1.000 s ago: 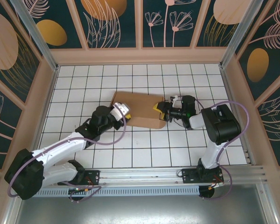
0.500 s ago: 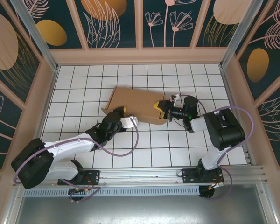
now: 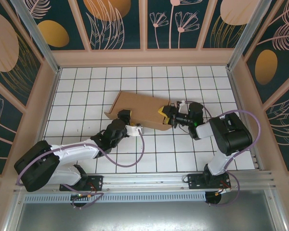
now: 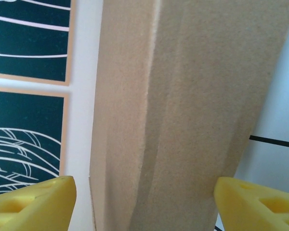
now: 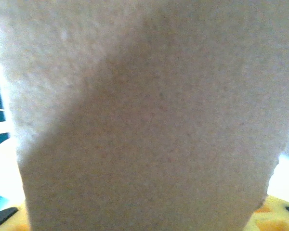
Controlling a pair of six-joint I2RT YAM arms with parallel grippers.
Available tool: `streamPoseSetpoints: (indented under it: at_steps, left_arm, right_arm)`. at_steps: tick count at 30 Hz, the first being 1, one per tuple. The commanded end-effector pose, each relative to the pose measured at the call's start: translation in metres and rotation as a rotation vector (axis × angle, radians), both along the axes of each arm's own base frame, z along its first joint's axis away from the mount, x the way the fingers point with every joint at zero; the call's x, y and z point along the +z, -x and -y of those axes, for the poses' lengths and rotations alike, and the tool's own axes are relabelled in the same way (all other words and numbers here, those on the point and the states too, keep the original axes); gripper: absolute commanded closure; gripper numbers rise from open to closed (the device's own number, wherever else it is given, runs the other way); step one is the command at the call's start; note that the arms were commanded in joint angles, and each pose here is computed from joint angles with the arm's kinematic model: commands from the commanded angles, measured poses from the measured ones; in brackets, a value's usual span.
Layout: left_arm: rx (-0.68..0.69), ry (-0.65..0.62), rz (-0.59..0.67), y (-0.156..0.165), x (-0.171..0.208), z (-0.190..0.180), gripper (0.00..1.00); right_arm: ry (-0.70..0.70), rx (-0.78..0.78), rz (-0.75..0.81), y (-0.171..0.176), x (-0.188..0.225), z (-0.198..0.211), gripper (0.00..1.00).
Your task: Fold the paper box
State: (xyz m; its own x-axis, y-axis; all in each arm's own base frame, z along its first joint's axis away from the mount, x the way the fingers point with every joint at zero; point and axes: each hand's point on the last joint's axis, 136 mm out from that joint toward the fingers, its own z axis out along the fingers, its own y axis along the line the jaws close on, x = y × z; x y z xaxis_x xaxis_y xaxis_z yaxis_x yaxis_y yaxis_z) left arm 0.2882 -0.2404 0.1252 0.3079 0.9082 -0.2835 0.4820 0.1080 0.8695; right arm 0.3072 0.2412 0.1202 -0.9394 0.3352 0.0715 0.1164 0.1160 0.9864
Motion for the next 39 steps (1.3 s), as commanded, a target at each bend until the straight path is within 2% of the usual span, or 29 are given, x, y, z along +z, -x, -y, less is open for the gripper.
streamPoseSetpoints:
  at_steps: [1,5,8,11,15,19,24,30,32,36,39]
  left_arm:
    - [-0.050,-0.160,-0.118,0.017,-0.036,-0.012,0.24]
    - [-0.100,-0.183,-0.172,0.029,-0.041,-0.012,0.24]
    - [-0.091,-0.167,-0.164,0.026,-0.035,-0.010,0.25]
    - [-0.022,-0.156,-0.061,0.008,-0.021,-0.012,0.26]
    - [0.057,-0.174,0.138,-0.017,0.001,-0.015,0.28]
    - [0.130,-0.127,0.285,-0.035,0.032,-0.013,0.32]
    - [0.122,-0.121,0.326,-0.035,0.048,-0.012,0.42]
    - [0.072,-0.168,0.243,-0.021,0.042,-0.016,0.55]
    - [0.067,-0.180,0.153,-0.016,0.035,-0.018,0.58]
    - [0.080,-0.171,-0.075,-0.005,0.032,-0.017,0.62]
    - [0.092,-0.182,-0.238,0.008,0.033,-0.017,0.64]
  right_arm:
    - [-0.096,0.145,0.135,0.026,0.051,-0.013,0.50]
    - [-0.061,0.140,0.142,0.024,0.050,-0.012,0.50]
    - [-0.043,0.133,0.142,0.022,0.050,-0.012,0.50]
    - [-0.056,0.135,0.143,0.023,0.055,-0.015,0.50]
    - [-0.089,0.157,0.137,0.031,0.062,-0.024,0.50]
    - [-0.125,0.170,0.133,0.044,0.069,-0.032,0.50]
    - [-0.137,0.160,0.124,0.052,0.069,-0.029,0.48]
    - [-0.086,0.107,0.145,0.048,0.066,-0.019,0.27]
    - [-0.052,0.066,0.150,0.044,0.062,-0.012,0.15]
    - [0.113,-0.027,0.159,0.032,0.040,0.008,0.01]
    - [0.293,-0.124,0.168,0.023,0.024,0.034,0.01]
